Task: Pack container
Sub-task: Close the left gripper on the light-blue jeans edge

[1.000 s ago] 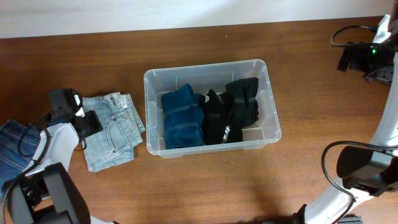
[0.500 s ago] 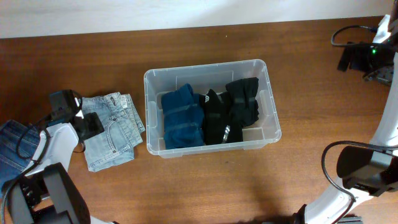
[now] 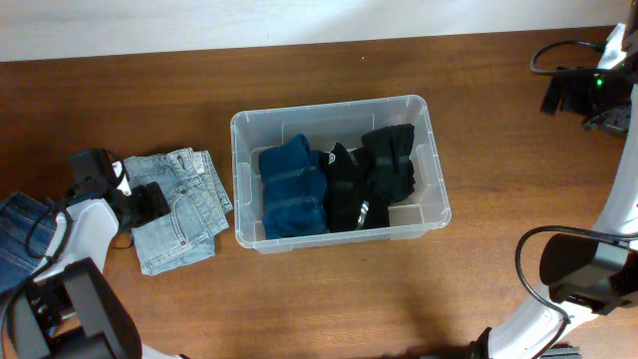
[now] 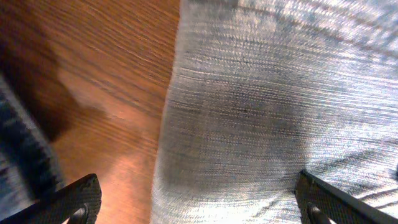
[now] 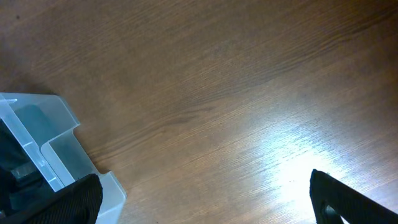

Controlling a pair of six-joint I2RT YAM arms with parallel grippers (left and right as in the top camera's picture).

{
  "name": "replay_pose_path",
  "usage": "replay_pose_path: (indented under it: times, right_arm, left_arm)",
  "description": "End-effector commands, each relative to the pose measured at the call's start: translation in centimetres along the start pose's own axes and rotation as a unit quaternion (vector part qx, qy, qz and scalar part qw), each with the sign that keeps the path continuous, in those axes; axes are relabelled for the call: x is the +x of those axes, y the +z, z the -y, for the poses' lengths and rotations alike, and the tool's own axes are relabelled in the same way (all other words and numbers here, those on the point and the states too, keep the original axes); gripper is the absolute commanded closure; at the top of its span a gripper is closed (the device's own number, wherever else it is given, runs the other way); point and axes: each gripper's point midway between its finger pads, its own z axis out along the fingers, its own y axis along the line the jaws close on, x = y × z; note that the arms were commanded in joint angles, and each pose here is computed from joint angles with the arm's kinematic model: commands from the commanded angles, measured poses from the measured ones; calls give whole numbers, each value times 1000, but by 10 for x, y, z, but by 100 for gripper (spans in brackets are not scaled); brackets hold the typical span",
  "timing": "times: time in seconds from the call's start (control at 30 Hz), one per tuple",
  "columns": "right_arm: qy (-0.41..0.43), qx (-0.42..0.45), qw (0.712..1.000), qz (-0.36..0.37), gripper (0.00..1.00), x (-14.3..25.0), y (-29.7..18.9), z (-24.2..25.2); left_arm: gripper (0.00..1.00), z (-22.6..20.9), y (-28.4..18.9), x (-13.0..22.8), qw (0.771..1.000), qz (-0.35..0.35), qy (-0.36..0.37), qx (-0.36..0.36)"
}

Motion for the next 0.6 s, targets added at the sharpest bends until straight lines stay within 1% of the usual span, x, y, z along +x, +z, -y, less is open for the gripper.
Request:
replay_pose_path:
  times: [0.0,0.1,0.17,0.27,0.3,0.33,0.4,0.57]
  right_arm:
    - [2,6,1000,5,1,0,-4,2]
    - [2,6,1000,5,2,0,-4,2]
    - [2,6,1000,5,2,0,-4,2]
    - [2,6,1000,5,2,0,-4,2]
    - [2,6,1000,5,2,0,-4,2]
    - [2,6,1000,5,2,0,-4,2]
    - [2,6,1000,5,2,0,-4,2]
    - [2,6,1000,5,1,0,-4,2]
  left_arm:
    - [1,5,25,15,999,-38,10,15]
    - [1,10,41,23,998,-55,32,30]
    - [2,10,48,28,997,-65,33,32]
    - [8,12,50,30,996,-69,34,35]
    - [11,15,49,31,995,-70,45,47]
    - [18,20,49,32,994,-71,57,62]
    - [23,25,48,34,992,-74,73,77]
    - [23,24,48,38,991,-82,73,75]
